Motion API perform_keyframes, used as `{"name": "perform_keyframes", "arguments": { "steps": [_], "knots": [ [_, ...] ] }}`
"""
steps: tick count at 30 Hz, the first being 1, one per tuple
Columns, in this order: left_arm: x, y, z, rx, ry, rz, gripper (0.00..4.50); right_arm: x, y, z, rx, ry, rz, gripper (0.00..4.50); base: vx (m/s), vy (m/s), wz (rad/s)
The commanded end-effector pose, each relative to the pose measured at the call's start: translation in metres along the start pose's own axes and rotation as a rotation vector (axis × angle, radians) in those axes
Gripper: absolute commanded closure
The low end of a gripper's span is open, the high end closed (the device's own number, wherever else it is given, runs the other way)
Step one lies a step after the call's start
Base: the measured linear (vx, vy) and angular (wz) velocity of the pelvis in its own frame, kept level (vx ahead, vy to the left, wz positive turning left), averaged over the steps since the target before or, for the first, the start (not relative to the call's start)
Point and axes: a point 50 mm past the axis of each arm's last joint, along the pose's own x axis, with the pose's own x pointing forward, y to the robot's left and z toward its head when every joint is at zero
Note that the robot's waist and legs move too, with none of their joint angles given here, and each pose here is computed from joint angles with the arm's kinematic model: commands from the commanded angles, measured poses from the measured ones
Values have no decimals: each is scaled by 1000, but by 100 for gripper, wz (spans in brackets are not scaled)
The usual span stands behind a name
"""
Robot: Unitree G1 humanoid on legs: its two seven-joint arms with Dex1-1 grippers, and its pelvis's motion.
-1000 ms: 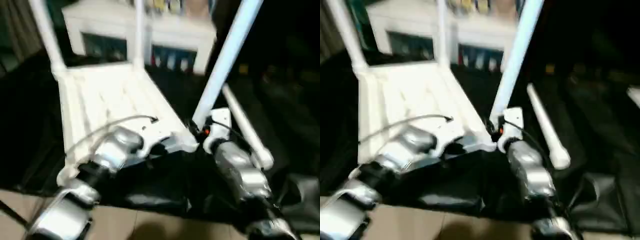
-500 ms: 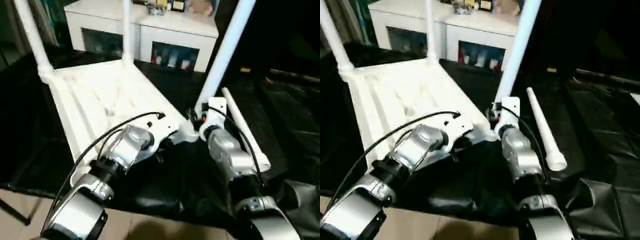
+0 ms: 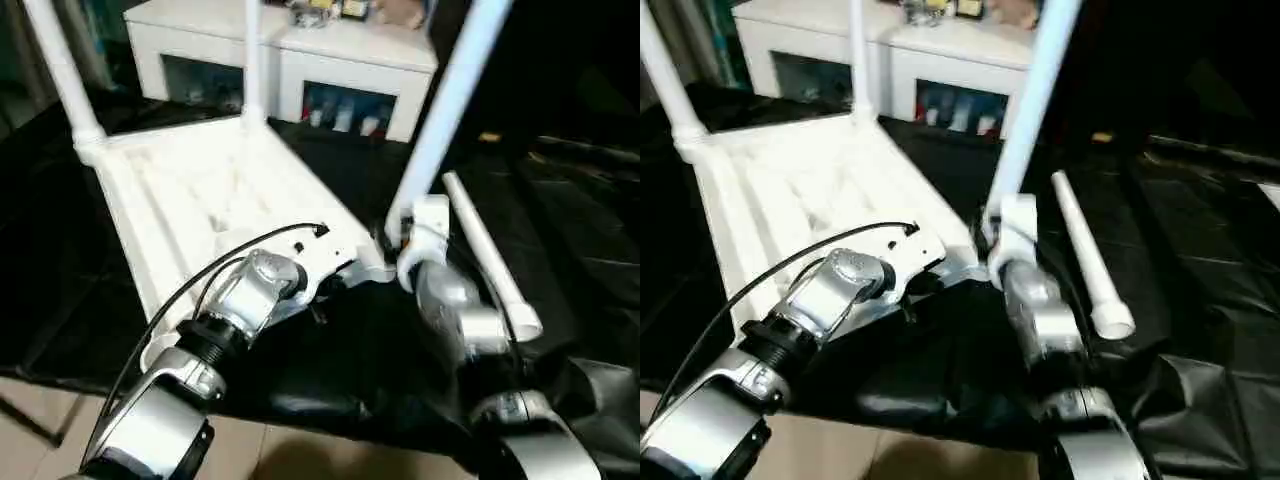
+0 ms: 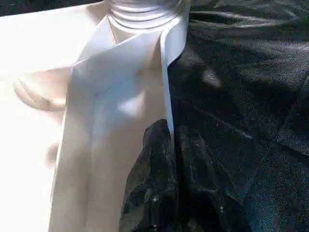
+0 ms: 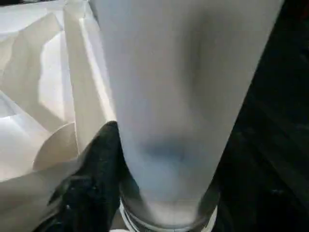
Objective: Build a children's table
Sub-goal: Pick table leg
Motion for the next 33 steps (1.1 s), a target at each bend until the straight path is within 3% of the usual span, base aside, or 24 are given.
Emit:
{"name": "perform_keyframes", "arguments": {
  "steps": [1,6,9,11,17,23,26,33],
  "knots": [
    [3,-5,-19,-7,80,-21,450,-3,9,-19,32,78,84,139,0,0,0],
    [-1,-1,-20,0,75,-17,450,-9,10,-2,-5,7,189,130,0,0,0],
    [-6,3,-22,19,64,-35,450,-24,7,14,-18,-46,342,97,0,0,0],
    [-9,4,-24,31,63,-48,450,-32,3,17,-39,-49,402,84,0,0,0],
    [-15,3,-28,57,41,-97,450,-50,-13,15,-131,-13,475,70,0,0,0],
    [-19,3,-29,64,36,-116,450,-54,-19,18,-122,-19,463,70,0,0,0],
    [-20,3,-30,68,33,-120,450,-55,-16,20,-99,-34,481,96,0,0,0],
    [-22,-1,-28,63,32,-149,450,-47,-3,8,-51,-7,411,148,0,0,0]
  ]
}}
